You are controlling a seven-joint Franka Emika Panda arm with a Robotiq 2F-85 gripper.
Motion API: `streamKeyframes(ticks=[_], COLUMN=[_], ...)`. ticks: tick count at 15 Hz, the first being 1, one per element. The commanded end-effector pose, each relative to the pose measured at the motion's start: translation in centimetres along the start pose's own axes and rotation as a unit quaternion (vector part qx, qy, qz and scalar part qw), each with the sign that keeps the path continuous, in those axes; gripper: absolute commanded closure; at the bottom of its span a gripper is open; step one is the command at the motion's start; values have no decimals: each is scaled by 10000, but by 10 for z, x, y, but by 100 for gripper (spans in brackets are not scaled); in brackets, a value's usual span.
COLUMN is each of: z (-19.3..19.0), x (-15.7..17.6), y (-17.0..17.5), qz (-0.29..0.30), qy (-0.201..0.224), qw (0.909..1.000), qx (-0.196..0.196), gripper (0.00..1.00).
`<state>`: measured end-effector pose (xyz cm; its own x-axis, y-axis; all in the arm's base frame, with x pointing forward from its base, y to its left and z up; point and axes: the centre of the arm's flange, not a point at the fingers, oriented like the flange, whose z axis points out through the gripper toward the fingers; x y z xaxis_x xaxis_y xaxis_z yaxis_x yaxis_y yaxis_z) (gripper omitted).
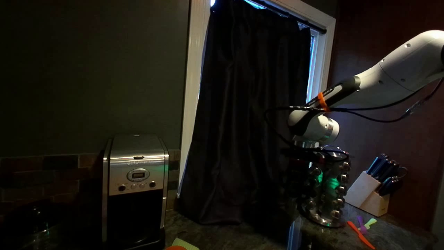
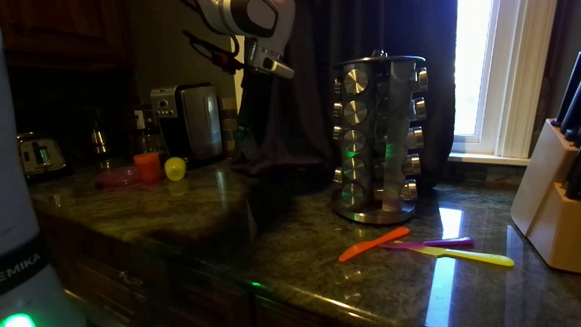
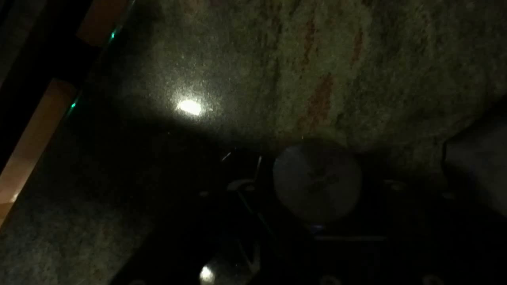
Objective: Remove the spice in the second from the bottom hole on the rack and place it on the countertop next to the yellow cup
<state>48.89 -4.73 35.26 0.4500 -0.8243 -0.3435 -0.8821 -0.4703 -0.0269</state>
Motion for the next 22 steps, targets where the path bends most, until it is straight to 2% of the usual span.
streamKeyframes(ticks=[1, 6, 7, 8, 18, 19, 22], z=[2, 21, 16, 19, 19, 19, 26], x=[2, -5, -4, -5, -2, -2, -12], y=[-13, -40, -24, -27, -26, -26, -37], qz=[-119, -45, 9, -2, 24, 24, -63], qy=[-546, -1056, -749, -777, -776, -776, -953], qw=[9984, 9942, 9970, 9969, 9969, 9969, 9954], qx=[-1, 185, 174, 147, 149, 149, 80], gripper=[75, 75, 75, 50, 50, 75, 75])
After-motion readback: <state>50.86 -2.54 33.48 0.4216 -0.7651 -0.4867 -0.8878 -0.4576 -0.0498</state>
